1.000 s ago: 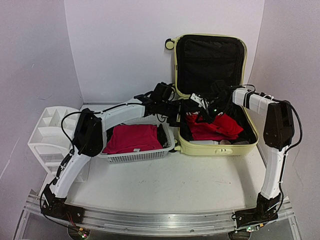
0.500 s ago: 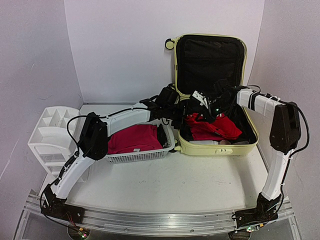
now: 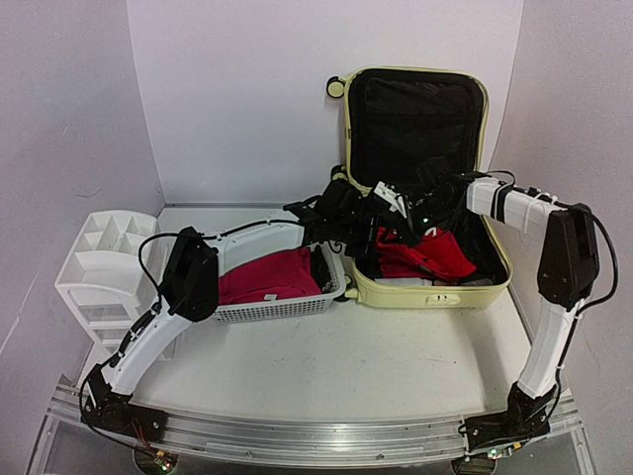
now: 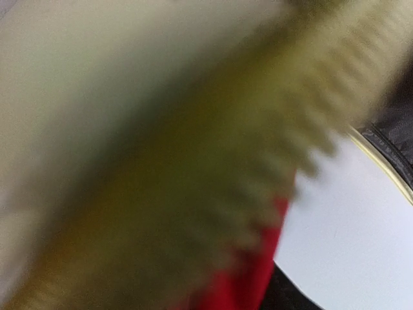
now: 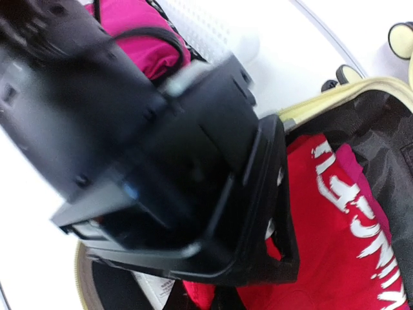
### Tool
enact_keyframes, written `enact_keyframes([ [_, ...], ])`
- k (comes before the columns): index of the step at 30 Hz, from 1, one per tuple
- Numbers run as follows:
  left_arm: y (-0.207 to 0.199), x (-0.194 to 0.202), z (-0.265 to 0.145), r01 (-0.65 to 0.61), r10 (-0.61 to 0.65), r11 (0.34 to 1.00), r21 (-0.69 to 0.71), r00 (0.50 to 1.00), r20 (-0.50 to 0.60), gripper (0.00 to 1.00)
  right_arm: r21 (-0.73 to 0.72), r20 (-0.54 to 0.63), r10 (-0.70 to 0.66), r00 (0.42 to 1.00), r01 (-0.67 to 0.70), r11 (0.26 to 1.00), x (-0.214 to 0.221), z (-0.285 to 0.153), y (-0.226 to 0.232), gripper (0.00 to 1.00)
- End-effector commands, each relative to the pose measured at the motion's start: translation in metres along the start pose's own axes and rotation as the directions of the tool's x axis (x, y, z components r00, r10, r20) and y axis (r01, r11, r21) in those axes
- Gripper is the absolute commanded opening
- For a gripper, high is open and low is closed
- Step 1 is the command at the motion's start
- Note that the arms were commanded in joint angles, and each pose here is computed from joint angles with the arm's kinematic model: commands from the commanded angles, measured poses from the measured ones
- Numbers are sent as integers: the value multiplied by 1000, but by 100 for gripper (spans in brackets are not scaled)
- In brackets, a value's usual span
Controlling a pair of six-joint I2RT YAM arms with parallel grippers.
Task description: Open, take out, and arrange the luggage
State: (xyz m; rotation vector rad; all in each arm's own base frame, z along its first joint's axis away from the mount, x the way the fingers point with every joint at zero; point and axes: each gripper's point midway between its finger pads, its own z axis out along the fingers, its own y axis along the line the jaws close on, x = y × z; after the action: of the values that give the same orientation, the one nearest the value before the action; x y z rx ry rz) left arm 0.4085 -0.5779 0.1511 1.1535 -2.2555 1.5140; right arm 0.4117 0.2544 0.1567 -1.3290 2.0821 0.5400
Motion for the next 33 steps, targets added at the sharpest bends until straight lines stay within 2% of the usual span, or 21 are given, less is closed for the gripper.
enact_keyframes([
  [1,0,-5,-7,-45,45,999,-17,999,18,46,29,83,-47,995,45,999,-28,-25,9,0],
  [5,-7,-3,-12,-92,92,996,-7,996,2,22,17,98,-50,994,49,999,-32,-30,16,0],
  [8,-16,-2,-21,-153,153,988,7,988,-1,9,9,101,-25,995,24,1000,-32,-32,20,2],
  [10,-27,-1,-29,-211,211,977,29,977,2,1,21,95,5,996,-7,1000,-30,-37,21,21],
  [13,-44,4,-44,-284,284,957,60,959,7,0,30,125,63,990,-67,997,-37,-56,27,68],
  [14,-50,6,-48,-310,311,948,72,950,7,0,35,141,75,987,-81,996,-40,-65,31,92],
  [15,-54,10,-52,-335,336,939,82,942,5,0,48,154,100,983,-108,993,-42,-73,32,98],
  [19,-67,20,-68,-447,448,889,101,894,17,0,166,202,265,943,-300,940,-44,-107,16,98],
  [21,-71,25,-77,-503,503,858,101,864,28,0,261,230,372,899,-426,866,-36,-120,-4,98],
  [23,-73,30,-86,-553,552,828,95,833,37,0,297,248,439,864,-499,814,-27,-131,-15,98],
  [30,-71,40,-123,-739,737,673,16,673,71,0,303,242,447,861,-505,808,-19,-142,-11,98],
  [33,-64,37,-139,-763,763,645,-25,643,70,0,279,240,454,858,-509,815,-19,-141,-6,98],
])
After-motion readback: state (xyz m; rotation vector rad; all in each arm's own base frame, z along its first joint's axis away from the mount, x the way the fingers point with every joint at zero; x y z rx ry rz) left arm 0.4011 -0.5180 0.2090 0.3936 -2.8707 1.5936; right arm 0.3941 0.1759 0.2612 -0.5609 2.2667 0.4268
